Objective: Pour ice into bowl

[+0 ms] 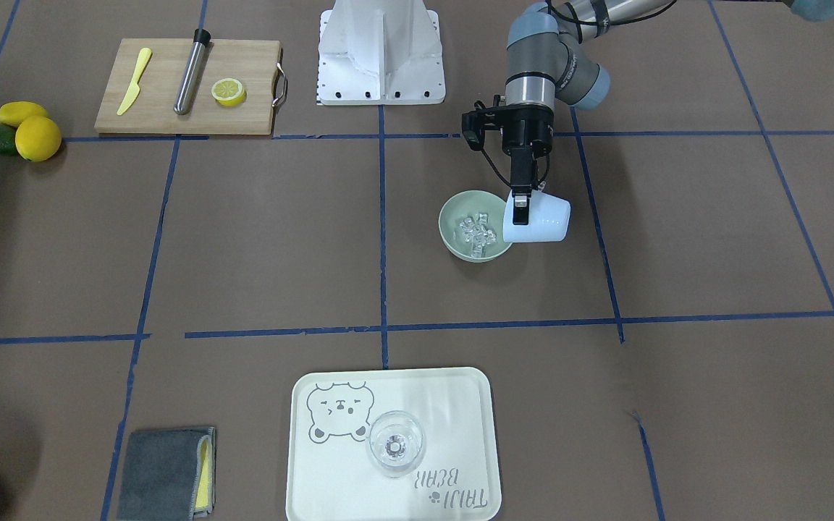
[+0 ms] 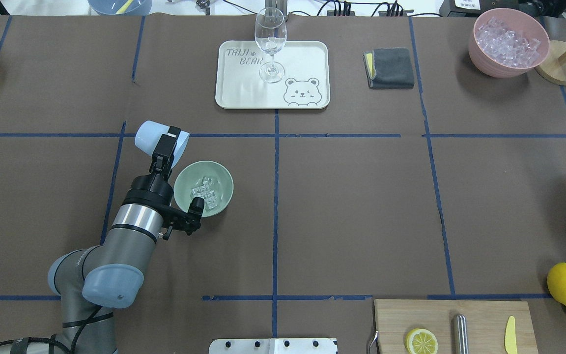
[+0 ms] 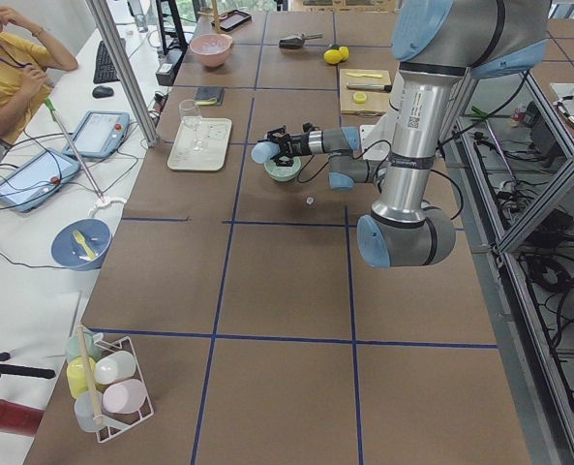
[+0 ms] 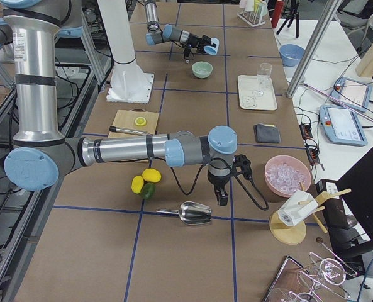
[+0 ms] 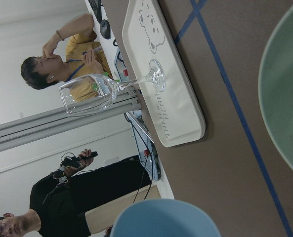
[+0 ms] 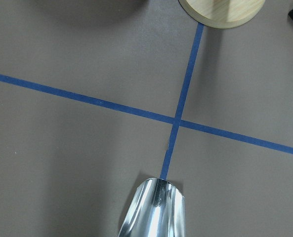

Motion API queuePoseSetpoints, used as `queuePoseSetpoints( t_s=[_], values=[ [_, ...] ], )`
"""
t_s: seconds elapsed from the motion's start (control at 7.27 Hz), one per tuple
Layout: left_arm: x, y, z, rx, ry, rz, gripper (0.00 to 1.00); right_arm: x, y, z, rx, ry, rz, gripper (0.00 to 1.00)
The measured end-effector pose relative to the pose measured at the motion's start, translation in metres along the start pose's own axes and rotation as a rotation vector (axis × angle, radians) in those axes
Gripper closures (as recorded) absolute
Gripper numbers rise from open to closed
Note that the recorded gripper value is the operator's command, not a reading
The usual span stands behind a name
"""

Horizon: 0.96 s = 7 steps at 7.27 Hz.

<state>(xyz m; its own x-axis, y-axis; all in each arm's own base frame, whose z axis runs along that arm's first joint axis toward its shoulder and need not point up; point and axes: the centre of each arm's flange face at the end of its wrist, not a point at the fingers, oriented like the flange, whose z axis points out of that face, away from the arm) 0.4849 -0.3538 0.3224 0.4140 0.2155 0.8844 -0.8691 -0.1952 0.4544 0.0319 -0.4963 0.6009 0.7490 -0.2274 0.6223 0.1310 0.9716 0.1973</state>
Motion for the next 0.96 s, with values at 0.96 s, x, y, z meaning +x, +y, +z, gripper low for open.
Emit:
queuePoseSetpoints(
  t_s=[0.96],
  values=[
    [-0.027, 0.024, -0.022, 0.133, -0.137, -0.438, 1.0, 0.001, 0.0, -0.001, 0.003, 0.001, -0.001, 0.0]
  ],
)
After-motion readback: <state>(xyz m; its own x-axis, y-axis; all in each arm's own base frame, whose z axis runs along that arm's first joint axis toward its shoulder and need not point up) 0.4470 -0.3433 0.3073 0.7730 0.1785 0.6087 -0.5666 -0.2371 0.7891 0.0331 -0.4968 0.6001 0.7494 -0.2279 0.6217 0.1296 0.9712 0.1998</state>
